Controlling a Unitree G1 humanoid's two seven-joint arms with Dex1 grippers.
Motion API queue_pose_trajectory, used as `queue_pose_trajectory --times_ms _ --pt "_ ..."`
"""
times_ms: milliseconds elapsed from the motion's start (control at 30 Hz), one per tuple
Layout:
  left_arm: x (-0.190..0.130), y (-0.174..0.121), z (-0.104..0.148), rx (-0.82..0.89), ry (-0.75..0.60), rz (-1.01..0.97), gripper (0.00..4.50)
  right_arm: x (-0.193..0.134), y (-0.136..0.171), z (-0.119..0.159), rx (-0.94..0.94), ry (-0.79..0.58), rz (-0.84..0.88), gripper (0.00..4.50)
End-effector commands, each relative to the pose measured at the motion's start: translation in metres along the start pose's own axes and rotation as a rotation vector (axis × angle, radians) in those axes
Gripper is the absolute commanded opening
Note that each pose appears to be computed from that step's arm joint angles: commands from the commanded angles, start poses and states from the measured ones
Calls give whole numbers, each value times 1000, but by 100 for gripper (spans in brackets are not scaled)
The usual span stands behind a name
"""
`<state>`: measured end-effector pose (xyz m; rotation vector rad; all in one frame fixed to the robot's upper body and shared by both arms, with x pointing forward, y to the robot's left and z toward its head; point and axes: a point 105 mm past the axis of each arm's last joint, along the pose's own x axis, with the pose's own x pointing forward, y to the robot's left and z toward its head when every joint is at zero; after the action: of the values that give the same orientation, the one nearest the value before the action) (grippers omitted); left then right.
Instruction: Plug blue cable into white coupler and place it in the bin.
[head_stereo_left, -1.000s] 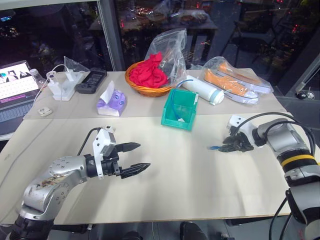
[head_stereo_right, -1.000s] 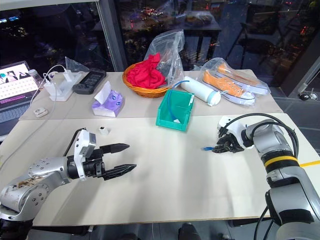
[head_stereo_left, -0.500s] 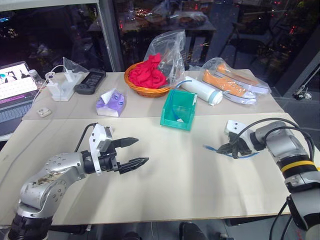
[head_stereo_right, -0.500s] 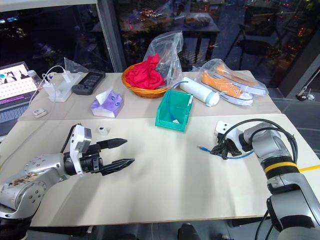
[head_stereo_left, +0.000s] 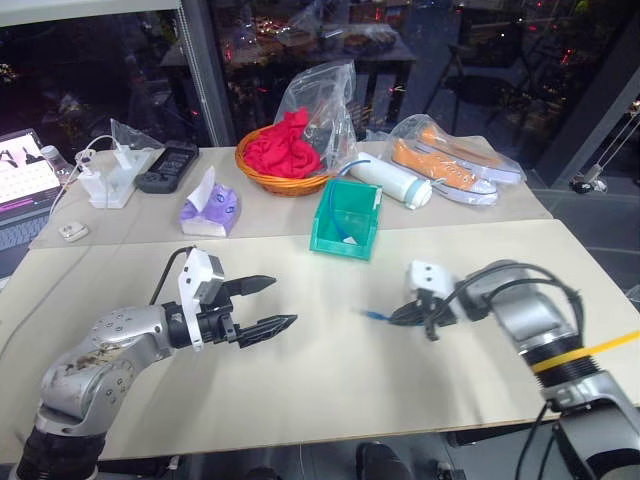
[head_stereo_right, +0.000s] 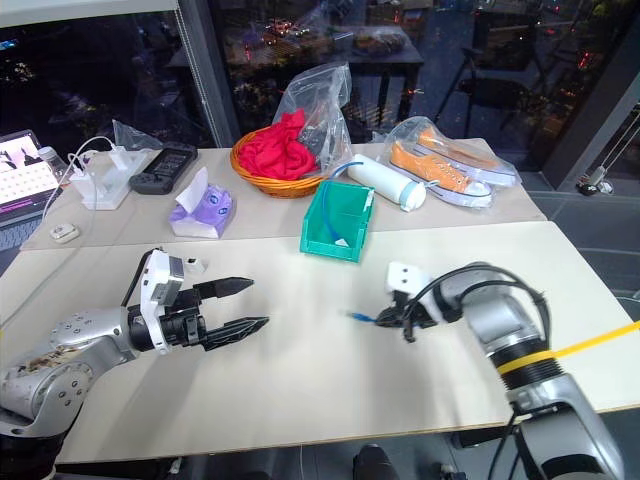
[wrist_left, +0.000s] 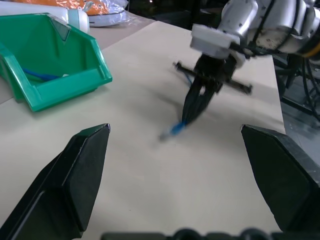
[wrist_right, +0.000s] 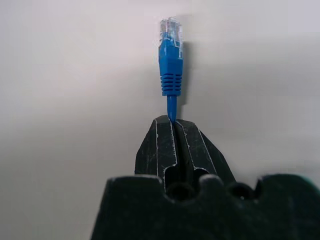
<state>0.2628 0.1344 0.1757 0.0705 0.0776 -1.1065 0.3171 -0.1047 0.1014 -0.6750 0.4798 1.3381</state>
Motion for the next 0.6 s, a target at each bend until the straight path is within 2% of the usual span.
queue_pose_trajectory --times_ms 33,133,300,433,533,600 --pt "0 -6 -1 27 26 -33 450 24 16 12 -10 -12 32 3" --pt "-2 -13 -14 26 101 -84 450 33 19 18 -7 -18 30 3" --pt "-5 -10 -24 64 158 -103 450 37 17 11 -27 23 7 3" --pt "8 0 -32 89 167 -120 450 30 13 15 -5 10 -19 122" --pt "24 6 -39 80 152 -158 450 8 9 23 47 -40 -80 210" --pt "38 12 -45 63 150 -197 450 -17 7 33 76 -103 -144 210"
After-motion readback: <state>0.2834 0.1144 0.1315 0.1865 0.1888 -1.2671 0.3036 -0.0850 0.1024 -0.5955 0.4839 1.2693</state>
